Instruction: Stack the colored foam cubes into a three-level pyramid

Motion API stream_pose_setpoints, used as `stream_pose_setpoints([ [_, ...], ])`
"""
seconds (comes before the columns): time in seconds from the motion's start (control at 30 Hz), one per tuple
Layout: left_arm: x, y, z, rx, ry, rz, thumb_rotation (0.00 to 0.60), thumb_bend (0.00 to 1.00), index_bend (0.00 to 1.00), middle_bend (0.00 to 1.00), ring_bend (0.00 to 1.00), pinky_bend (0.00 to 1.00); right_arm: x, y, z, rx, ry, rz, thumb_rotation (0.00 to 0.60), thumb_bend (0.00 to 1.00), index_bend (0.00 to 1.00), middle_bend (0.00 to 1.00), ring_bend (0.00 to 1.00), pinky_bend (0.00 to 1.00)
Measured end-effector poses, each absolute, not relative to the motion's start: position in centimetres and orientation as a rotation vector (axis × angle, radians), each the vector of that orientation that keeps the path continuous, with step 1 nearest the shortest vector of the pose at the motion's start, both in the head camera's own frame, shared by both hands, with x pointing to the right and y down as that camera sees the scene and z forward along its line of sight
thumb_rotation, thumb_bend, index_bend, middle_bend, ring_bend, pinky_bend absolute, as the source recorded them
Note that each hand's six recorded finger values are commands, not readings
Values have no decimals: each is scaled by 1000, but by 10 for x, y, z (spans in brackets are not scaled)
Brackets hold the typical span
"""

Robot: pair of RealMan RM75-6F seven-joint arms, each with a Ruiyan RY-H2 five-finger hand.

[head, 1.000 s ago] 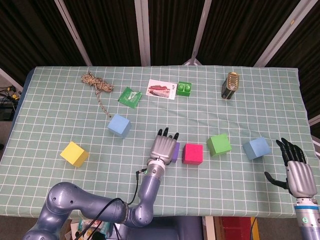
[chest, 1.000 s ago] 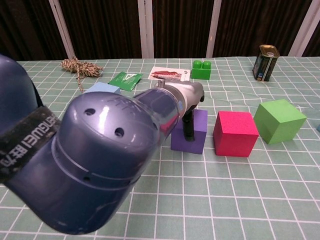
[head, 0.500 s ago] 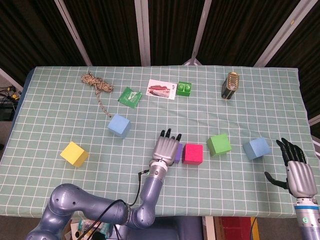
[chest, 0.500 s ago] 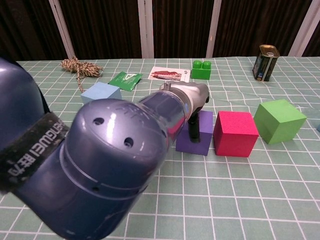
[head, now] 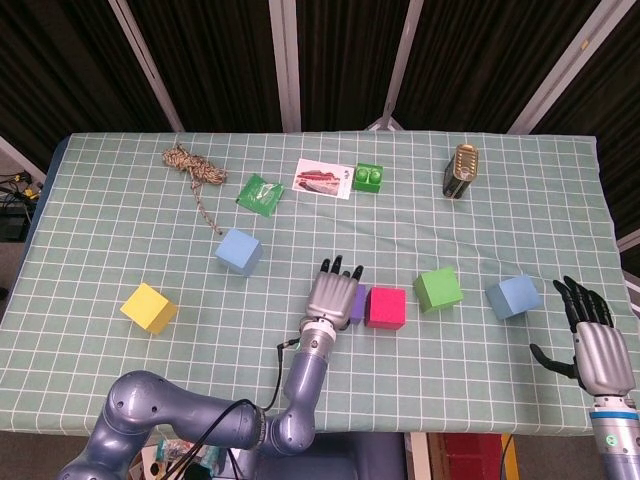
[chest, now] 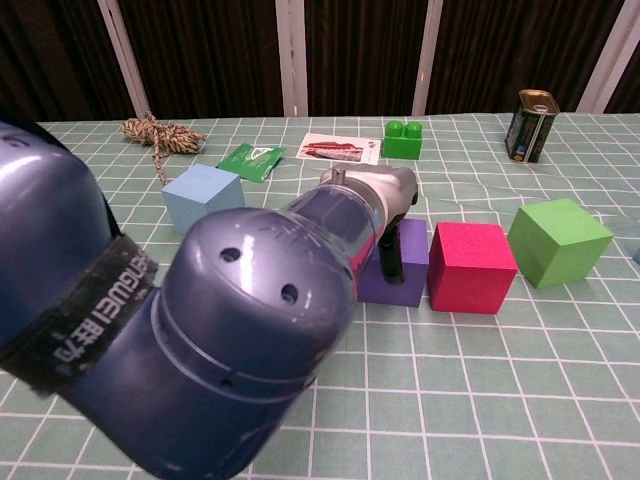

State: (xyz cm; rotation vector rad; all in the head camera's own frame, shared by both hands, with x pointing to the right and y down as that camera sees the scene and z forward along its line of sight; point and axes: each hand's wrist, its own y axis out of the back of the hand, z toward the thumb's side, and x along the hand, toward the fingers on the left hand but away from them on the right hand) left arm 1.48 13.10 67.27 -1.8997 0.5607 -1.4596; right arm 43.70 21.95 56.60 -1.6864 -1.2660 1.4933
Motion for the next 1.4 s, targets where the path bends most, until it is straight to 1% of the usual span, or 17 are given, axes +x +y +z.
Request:
stream_pose_setpoints([
  [1.13, 20, 139, 671, -1940, 553, -1460, 600, 323, 130, 327, 4, 101, 436, 219, 565, -1683, -1270, 1485, 600, 249, 0, 0, 0, 17],
  [1.23, 20, 141, 672, -1945, 550, -1462, 600, 323, 131, 320, 4, 101, 436, 219, 565, -1684, -1271, 1486, 600, 249, 0, 0, 0, 0],
  [1.4, 21, 140, 672, -1945, 558, -1456, 600, 323, 127, 299, 4, 101, 437, 219, 565, -1685, -1272, 1486, 600, 249, 0, 0, 0, 0],
])
